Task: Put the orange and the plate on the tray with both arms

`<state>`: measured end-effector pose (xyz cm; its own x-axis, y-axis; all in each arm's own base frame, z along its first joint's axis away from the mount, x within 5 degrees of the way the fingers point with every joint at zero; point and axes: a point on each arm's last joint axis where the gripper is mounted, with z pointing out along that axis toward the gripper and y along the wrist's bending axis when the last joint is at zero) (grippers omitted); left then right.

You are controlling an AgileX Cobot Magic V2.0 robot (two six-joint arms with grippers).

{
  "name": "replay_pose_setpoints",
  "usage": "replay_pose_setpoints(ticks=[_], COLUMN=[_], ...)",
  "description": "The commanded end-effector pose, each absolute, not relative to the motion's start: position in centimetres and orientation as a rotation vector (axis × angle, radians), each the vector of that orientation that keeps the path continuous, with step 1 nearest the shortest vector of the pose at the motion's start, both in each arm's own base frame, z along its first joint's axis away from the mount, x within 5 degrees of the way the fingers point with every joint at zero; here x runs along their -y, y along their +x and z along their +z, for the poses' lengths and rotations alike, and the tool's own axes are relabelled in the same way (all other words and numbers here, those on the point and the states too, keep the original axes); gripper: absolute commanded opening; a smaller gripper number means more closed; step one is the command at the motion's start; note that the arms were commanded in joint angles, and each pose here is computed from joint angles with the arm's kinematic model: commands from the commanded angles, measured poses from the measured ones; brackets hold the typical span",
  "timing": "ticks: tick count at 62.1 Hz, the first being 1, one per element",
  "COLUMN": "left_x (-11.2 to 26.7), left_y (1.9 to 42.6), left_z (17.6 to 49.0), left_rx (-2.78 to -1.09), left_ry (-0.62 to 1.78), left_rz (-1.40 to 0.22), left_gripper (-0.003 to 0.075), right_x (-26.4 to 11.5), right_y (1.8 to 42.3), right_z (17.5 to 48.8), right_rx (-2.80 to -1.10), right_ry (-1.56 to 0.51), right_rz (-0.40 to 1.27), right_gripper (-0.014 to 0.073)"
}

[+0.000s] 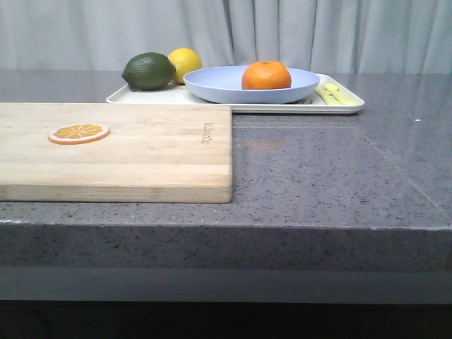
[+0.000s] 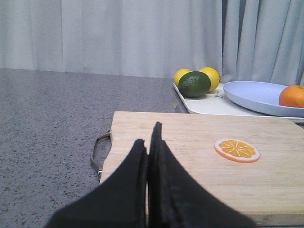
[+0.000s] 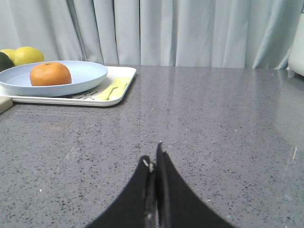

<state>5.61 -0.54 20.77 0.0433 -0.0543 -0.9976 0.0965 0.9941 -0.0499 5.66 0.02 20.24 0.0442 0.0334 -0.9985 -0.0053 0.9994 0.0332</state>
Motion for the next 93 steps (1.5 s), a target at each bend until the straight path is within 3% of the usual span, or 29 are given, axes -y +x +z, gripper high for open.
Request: replay_pose_setpoints(ticks=[1, 14, 93], left_x=[0.48, 0.48, 0.48], left_y=[5.53, 5.53, 5.53], left_z=[20.74, 20.74, 20.74], left_rx=[-1.445, -1.445, -1.445], left_ry=[0.016, 0.016, 0.016], left_rz=[-0.126, -0.126, -0.126], left_gripper=[-0.002, -0.002, -0.002], right_x=[-0.02, 0.1, 0.12], right_y=[5.28, 5.28, 5.29], right_z=[21.93, 21.92, 21.93], right_rx=[-1.397, -1.398, -1.397], right_ry=[0.038, 0.023, 0.053], right_rz=[0.048, -0.007, 0.025], right_gripper=[-0.0114, -0.0114, -0.0118])
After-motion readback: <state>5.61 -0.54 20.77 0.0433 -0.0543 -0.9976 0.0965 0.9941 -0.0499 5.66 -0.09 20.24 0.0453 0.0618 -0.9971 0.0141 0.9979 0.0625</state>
